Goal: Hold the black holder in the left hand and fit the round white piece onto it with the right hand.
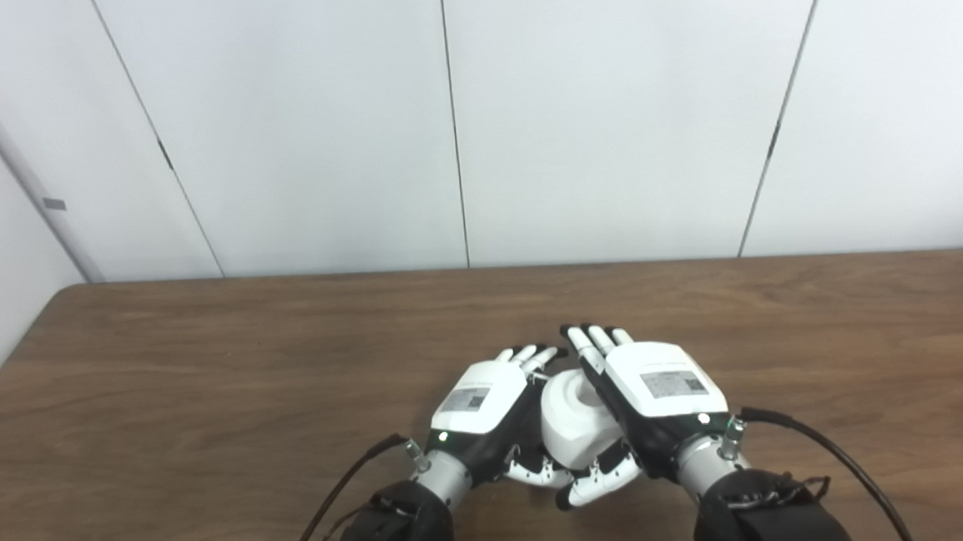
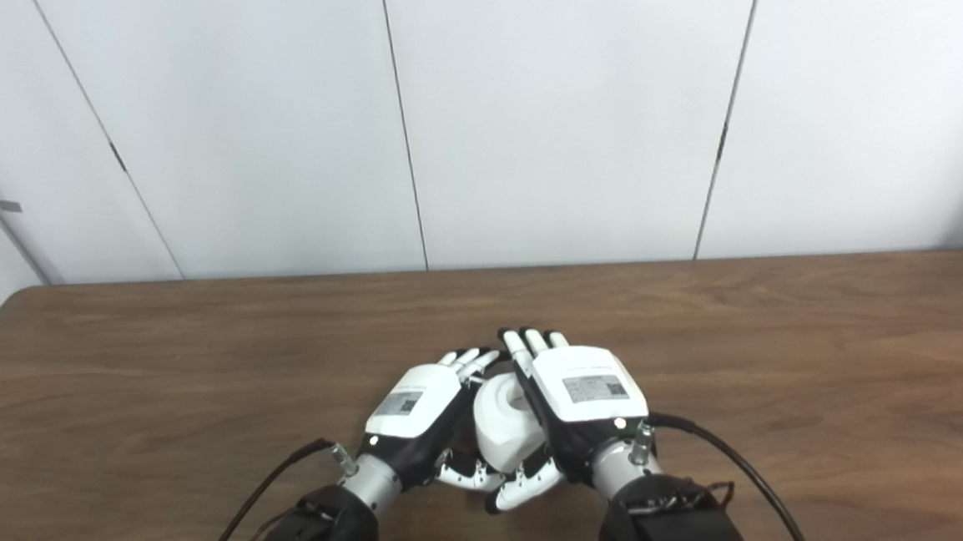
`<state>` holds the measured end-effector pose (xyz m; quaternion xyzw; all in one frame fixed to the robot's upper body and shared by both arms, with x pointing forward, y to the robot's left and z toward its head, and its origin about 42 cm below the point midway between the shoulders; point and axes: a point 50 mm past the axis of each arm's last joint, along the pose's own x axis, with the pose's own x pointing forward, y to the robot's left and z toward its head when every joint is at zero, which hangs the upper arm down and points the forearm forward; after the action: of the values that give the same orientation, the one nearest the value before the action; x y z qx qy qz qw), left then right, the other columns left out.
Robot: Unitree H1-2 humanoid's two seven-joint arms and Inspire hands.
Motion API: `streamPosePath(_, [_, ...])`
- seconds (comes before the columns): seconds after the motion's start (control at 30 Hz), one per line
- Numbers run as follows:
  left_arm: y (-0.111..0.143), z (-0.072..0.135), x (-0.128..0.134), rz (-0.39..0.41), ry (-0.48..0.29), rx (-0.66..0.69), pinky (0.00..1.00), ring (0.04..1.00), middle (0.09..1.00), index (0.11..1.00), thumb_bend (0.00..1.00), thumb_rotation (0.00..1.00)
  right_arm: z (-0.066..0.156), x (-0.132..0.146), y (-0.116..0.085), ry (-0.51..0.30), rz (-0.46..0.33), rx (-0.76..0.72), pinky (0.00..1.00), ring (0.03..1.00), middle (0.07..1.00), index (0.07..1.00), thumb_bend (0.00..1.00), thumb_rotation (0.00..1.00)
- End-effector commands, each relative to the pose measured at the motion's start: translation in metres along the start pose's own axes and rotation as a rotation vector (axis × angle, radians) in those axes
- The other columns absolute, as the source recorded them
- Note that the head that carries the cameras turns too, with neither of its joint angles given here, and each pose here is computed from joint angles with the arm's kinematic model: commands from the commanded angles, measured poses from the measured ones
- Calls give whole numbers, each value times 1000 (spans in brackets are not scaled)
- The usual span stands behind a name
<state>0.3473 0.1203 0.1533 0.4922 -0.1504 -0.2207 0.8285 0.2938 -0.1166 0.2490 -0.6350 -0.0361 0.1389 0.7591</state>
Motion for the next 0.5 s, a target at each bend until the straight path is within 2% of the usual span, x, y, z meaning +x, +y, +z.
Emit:
streamPosePath(0.0, [13, 5, 8, 51, -33, 19, 1000, 980, 951, 480, 516, 49, 1, 0, 9, -5, 53, 21, 641, 1000, 1000, 1000, 1000, 412])
streamPosePath(0.47, [15, 0, 7, 56, -30, 24, 1000, 982, 955, 480, 516, 49, -2, 2, 9, -5, 53, 37, 629, 1000, 1000, 1000, 1000, 420])
